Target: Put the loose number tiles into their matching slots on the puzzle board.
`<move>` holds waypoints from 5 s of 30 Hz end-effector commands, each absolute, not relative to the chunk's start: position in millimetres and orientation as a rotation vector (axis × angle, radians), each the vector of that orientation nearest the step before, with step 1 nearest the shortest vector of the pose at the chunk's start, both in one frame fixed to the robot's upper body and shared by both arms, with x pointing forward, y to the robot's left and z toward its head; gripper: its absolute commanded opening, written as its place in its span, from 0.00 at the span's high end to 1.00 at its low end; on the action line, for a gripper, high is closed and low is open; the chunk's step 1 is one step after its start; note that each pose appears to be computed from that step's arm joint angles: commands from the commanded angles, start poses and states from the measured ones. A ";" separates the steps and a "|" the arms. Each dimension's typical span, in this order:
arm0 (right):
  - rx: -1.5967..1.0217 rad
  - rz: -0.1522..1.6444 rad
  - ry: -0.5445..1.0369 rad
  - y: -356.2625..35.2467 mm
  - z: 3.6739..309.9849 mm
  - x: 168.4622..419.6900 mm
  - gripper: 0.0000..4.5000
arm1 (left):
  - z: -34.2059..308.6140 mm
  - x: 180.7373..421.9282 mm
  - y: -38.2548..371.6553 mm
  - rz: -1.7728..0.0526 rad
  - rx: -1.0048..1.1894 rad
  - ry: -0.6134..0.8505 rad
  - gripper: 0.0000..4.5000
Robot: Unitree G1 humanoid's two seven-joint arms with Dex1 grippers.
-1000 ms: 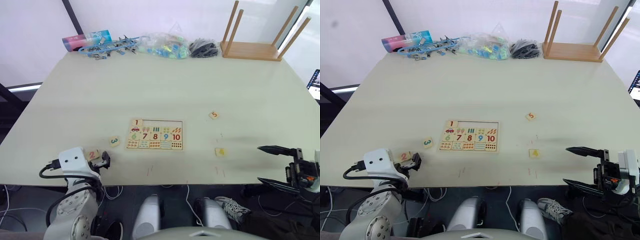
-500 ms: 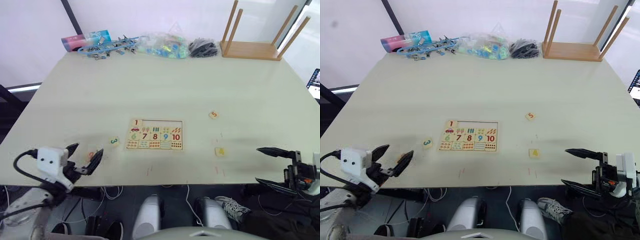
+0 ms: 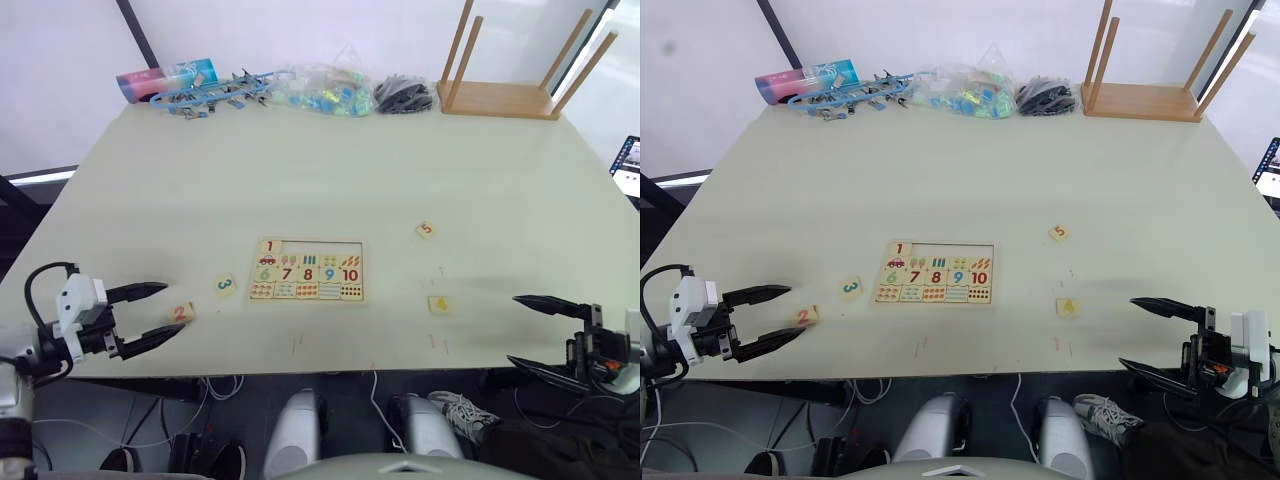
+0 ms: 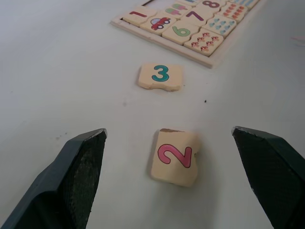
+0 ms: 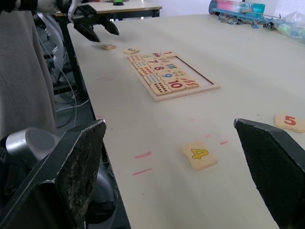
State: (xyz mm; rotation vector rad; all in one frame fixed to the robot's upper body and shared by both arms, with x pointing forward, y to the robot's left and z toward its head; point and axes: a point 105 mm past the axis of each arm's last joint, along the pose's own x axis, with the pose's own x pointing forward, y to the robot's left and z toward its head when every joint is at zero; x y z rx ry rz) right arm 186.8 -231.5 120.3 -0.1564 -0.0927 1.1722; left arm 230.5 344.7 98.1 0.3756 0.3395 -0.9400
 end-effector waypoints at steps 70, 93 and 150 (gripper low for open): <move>-0.173 1.095 -0.180 -223.1 132.4 190.7 0.00 | 156.3 290.0 313.3 -1.119 0.497 0.233 0.77; -0.116 0.962 -0.245 -208.4 122.0 183.6 0.00 | 183.2 363.6 195.6 -1.380 0.594 0.222 0.77; -0.118 0.911 -0.266 -207.2 117.9 182.9 0.00 | 146.6 385.5 169.8 -1.380 0.825 0.422 0.77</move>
